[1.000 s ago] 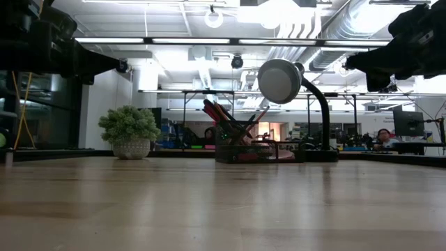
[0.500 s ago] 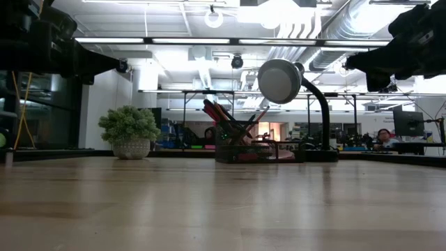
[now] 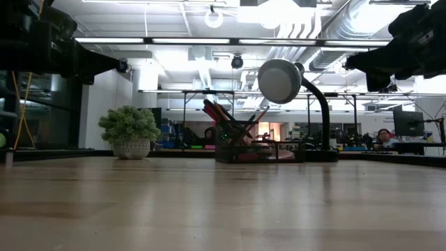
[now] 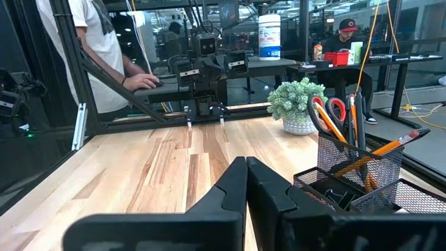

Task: Pick and place office supplies into organizer
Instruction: Return to Home Position

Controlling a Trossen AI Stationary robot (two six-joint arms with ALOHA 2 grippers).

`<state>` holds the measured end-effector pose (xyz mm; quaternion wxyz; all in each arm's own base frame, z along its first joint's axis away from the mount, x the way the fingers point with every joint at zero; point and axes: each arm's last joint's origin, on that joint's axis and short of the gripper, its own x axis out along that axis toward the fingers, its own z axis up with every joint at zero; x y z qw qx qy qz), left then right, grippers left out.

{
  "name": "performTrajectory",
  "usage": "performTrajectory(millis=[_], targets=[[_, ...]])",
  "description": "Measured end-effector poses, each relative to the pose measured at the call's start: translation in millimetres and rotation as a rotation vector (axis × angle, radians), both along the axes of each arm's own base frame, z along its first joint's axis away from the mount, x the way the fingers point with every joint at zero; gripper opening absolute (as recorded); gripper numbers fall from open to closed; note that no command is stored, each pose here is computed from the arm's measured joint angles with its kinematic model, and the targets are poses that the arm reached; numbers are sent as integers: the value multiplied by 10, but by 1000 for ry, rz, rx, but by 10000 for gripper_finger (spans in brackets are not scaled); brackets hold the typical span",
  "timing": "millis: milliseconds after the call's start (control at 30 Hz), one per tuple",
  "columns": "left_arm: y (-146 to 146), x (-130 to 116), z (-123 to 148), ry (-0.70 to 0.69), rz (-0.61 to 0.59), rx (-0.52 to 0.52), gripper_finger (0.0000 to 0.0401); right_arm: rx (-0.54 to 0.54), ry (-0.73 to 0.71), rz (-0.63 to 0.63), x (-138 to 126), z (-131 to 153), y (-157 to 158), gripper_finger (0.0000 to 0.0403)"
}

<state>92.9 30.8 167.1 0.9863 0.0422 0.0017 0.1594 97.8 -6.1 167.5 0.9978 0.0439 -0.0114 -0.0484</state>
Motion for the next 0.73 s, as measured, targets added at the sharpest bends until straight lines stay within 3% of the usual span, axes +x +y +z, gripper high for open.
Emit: performTrajectory(millis=[733], targets=[[0, 0, 0, 0, 0, 0, 1, 0, 0, 0, 0, 0, 0, 7]])
